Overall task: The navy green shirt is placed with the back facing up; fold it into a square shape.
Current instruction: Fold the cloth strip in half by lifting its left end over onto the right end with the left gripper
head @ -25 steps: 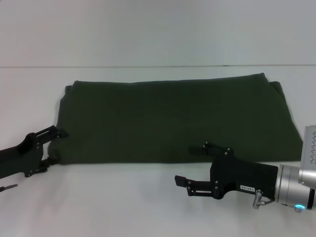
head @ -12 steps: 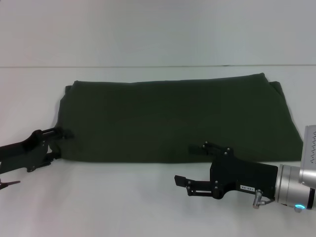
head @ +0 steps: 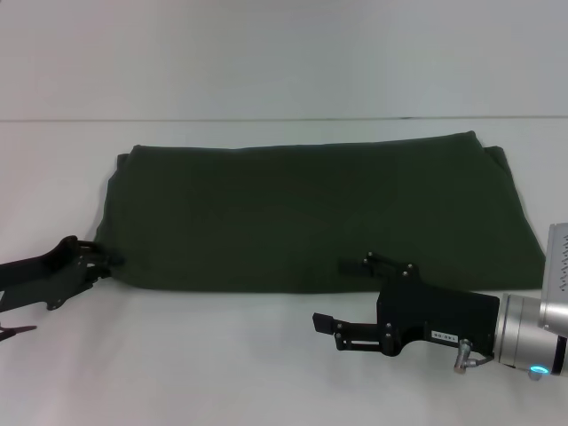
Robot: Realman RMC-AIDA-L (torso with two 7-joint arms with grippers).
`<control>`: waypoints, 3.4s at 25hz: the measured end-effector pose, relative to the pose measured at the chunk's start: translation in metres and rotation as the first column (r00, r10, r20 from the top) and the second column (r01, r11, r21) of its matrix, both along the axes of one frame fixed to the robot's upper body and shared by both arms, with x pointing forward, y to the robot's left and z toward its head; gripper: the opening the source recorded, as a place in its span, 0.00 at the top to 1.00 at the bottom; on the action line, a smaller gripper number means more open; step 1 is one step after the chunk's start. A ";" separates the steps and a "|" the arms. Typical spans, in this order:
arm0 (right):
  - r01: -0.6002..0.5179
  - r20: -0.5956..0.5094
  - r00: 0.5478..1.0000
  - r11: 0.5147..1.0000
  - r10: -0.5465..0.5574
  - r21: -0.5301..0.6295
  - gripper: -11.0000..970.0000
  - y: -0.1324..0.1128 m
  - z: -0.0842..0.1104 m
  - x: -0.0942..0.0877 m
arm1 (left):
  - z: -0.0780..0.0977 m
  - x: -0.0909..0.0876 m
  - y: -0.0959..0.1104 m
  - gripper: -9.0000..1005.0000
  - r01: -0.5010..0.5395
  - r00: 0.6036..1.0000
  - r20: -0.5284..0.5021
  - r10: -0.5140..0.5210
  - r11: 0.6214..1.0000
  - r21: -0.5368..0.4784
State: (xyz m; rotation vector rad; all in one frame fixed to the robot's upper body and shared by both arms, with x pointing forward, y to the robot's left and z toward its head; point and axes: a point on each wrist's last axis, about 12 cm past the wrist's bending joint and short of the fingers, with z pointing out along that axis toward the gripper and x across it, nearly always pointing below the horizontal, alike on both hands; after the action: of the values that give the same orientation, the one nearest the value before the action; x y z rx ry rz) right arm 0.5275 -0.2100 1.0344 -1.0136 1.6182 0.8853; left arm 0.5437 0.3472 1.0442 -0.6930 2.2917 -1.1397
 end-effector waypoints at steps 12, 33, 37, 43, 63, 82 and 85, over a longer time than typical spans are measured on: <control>-0.004 0.005 1.000 1.000 0.004 0.002 0.05 0.001 0.001 0.001 | -0.001 0.003 -0.003 0.96 0.005 1.000 0.011 -0.005 1.000 0.019; 0.040 0.014 0.999 0.999 -0.040 0.025 0.05 -0.004 0.004 0.005 | 0.005 -0.013 0.046 0.96 -0.156 0.986 0.078 0.150 0.985 0.079; 0.046 0.011 0.999 0.998 -0.046 0.037 0.05 -0.005 0.004 0.004 | 0.008 -0.021 0.063 0.96 -0.203 0.977 0.087 0.195 0.974 0.103; 0.053 0.002 0.999 0.998 -0.053 0.039 0.05 -0.006 0.002 0.001 | 0.009 -0.036 0.084 0.96 -0.278 0.959 0.094 0.268 0.953 0.116; 0.310 -0.060 0.950 0.946 -0.306 0.093 0.05 -0.058 -0.014 -0.027 | 0.063 0.034 -0.030 0.96 0.130 0.934 0.355 -0.043 0.965 -0.227; 0.444 -0.115 0.895 0.889 -0.432 0.115 0.06 -0.089 -0.027 -0.060 | 0.022 0.031 -0.254 0.96 0.511 0.829 0.351 -0.436 0.846 -0.155; 0.442 -0.111 0.896 0.890 -0.431 0.113 0.06 -0.088 -0.026 -0.057 | 0.019 0.028 -0.253 0.96 0.506 0.832 0.350 -0.430 0.847 -0.162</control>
State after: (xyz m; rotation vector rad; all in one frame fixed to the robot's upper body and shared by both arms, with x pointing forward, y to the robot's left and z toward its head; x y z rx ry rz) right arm 0.4703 -0.2983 1.0082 -0.4882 1.7370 0.7199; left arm 0.5722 0.0940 1.0636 -0.0028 2.1243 -1.6533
